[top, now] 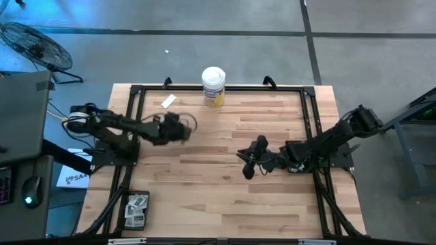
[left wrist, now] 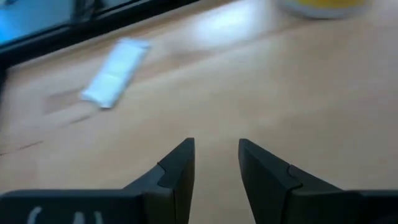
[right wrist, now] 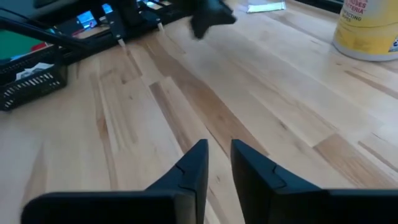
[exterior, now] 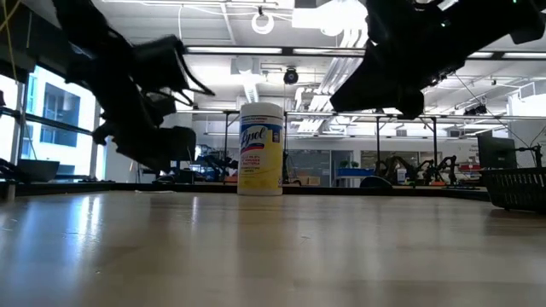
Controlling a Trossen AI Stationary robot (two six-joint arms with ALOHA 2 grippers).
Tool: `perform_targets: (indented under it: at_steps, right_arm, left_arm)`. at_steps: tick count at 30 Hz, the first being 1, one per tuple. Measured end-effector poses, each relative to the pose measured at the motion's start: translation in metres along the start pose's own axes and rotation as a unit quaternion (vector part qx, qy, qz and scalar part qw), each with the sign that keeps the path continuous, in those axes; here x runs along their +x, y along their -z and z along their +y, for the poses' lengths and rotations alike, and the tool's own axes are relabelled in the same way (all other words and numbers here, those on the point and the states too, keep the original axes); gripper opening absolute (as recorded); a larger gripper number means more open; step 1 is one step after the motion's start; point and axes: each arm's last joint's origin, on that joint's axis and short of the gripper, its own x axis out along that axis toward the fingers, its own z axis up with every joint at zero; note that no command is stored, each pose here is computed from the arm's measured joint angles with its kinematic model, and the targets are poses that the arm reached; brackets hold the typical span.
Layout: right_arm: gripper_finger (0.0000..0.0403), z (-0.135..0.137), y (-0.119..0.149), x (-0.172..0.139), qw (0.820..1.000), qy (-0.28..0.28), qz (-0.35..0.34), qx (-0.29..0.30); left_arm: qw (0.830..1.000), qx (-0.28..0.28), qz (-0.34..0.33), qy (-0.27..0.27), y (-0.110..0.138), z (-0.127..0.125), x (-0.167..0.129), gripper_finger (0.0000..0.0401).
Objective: Pick & Place First Aid Supplies
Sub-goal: Put the white bandage pad into the right black bin
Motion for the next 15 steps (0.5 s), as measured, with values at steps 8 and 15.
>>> perform_targets:
  at_steps: [8,15]
  right_arm:
    - [0.0050,0.009,0.005,-0.007,0.999,-0.013,-0.004,-0.041]
    - [0.0039,0.011,0.006,-0.009,0.999,-0.005,-0.012,-0.045]
  left_arm:
    - [0.993,-0.080,0.053,-0.074,-0.038,0.046,0.054,0.0122]
    - [0.987,-0.125,0.028,-0.094,-0.057,0.068,0.077,0.0122]
